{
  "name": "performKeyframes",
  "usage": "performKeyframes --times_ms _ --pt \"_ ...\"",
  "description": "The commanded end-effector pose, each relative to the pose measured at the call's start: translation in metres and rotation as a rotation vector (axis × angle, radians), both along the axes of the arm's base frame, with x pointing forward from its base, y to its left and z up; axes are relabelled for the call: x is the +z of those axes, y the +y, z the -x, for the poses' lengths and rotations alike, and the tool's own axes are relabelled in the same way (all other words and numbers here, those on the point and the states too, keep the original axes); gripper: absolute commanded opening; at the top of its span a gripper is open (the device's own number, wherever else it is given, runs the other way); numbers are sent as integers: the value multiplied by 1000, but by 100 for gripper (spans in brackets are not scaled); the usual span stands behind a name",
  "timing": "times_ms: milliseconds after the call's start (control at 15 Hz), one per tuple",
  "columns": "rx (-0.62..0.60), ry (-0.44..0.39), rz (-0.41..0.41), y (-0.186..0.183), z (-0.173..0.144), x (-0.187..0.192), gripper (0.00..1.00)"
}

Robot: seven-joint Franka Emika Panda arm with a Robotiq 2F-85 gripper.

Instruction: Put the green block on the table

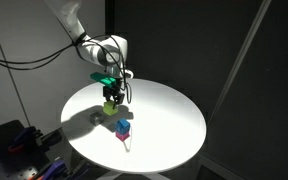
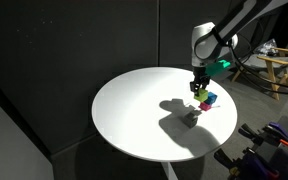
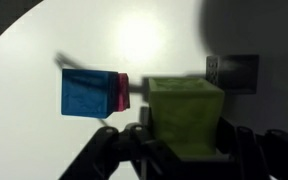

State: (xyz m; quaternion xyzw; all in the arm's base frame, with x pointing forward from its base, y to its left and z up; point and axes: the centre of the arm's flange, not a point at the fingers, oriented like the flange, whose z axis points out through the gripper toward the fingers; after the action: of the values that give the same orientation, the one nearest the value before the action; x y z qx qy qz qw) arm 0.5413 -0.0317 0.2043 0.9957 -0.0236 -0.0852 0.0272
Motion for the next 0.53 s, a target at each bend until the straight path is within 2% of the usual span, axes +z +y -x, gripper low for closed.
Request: performKeyframes --times_ms 0,467 --pt "-28 -9 13 -1 3 -15 27" --pt "-65 -5 25 1 4 -46 27"
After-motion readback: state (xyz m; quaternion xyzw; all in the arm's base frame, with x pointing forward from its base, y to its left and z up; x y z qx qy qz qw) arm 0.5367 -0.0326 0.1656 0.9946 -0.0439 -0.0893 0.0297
